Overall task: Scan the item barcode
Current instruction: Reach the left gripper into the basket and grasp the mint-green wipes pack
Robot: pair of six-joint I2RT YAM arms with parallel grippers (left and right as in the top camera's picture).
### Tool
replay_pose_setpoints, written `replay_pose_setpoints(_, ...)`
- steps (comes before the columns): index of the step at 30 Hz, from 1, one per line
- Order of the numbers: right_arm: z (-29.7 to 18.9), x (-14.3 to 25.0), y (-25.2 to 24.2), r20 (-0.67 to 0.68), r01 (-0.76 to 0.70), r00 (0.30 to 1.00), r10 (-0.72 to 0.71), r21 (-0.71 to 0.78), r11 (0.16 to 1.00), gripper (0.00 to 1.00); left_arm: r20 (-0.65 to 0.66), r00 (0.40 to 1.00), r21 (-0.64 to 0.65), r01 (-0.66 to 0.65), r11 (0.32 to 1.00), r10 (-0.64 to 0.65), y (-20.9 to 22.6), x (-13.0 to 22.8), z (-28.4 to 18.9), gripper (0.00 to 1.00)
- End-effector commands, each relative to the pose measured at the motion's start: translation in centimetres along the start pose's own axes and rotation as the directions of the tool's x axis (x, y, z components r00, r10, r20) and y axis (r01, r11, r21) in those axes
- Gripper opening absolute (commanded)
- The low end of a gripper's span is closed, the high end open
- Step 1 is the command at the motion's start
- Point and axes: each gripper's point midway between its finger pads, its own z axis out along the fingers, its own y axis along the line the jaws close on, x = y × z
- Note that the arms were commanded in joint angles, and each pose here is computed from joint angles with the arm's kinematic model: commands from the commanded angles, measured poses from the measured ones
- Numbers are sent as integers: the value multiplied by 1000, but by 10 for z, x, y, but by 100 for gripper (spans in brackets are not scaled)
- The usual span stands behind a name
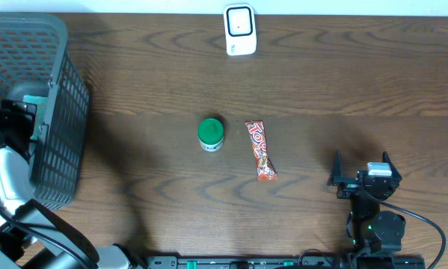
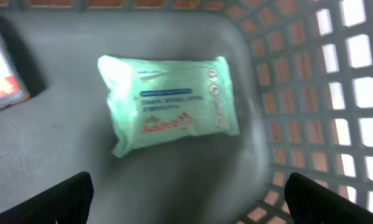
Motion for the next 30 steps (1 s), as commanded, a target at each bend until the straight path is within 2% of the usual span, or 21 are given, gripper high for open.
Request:
replay_pose_setpoints(1, -1, -1, 1, 5, 10, 1000, -10, -2, 1000, 99, -19, 999, -22, 29, 999, -30, 13, 4, 13, 98)
replay_pose_setpoints(13, -1, -1, 1, 5, 10, 1000, -10, -2, 1000, 99, -113, 992, -87, 42, 995, -52, 42, 28, 64, 98)
replay_pose_setpoints(21, -1, -1, 1, 5, 10, 1000, -10, -2, 1000, 99, -128, 990, -101, 49, 994, -62, 54, 36, 88, 98)
replay_pose_setpoints(30, -1, -1, 1, 5, 10, 1000, -10, -2, 1000, 99, -311, 943, -59, 102, 993, -116, 66, 84, 124, 98)
